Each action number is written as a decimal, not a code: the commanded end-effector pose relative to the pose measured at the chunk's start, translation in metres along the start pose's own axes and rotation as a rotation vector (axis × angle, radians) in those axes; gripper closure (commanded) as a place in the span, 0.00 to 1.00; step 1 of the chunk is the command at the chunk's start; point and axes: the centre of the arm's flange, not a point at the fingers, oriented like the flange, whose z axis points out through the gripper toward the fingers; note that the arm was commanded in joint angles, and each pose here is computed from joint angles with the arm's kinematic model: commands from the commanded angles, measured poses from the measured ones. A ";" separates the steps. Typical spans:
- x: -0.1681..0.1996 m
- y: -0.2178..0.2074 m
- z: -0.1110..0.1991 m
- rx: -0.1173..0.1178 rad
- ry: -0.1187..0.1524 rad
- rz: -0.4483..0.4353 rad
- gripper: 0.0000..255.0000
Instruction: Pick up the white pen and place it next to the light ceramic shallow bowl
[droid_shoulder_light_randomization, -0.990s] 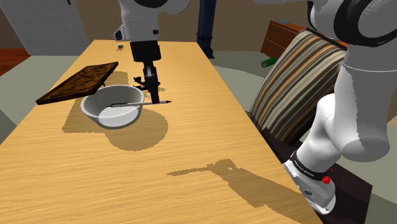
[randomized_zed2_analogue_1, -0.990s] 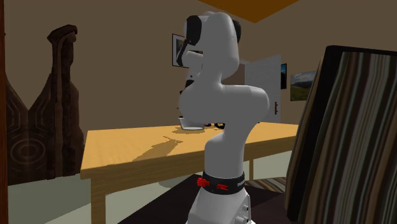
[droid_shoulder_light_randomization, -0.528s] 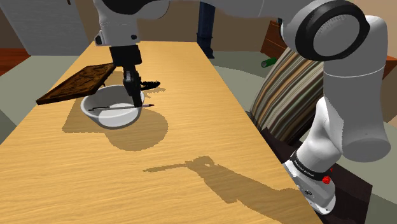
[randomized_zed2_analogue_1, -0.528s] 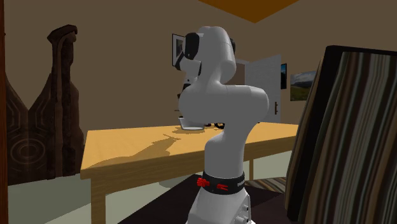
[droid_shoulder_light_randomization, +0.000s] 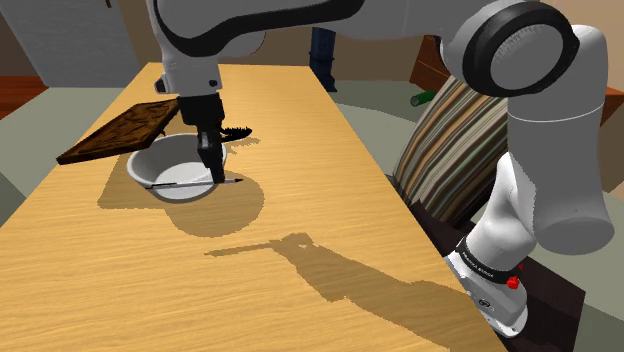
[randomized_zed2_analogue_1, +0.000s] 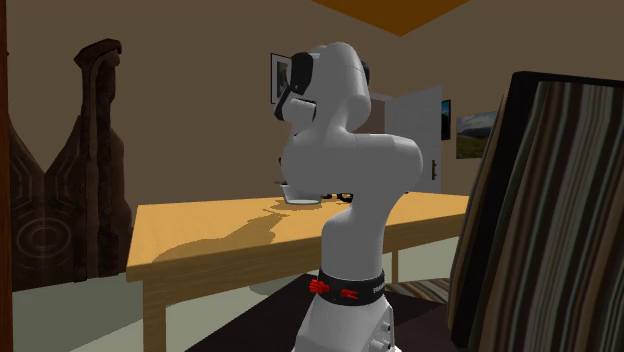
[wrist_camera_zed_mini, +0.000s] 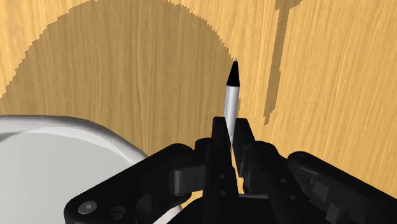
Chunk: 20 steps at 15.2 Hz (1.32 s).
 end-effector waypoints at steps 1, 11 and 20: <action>0.000 0.003 0.012 0.000 0.000 0.000 1.00; 0.005 0.019 0.062 0.000 0.000 0.000 1.00; 0.007 0.026 0.082 0.000 0.000 0.000 1.00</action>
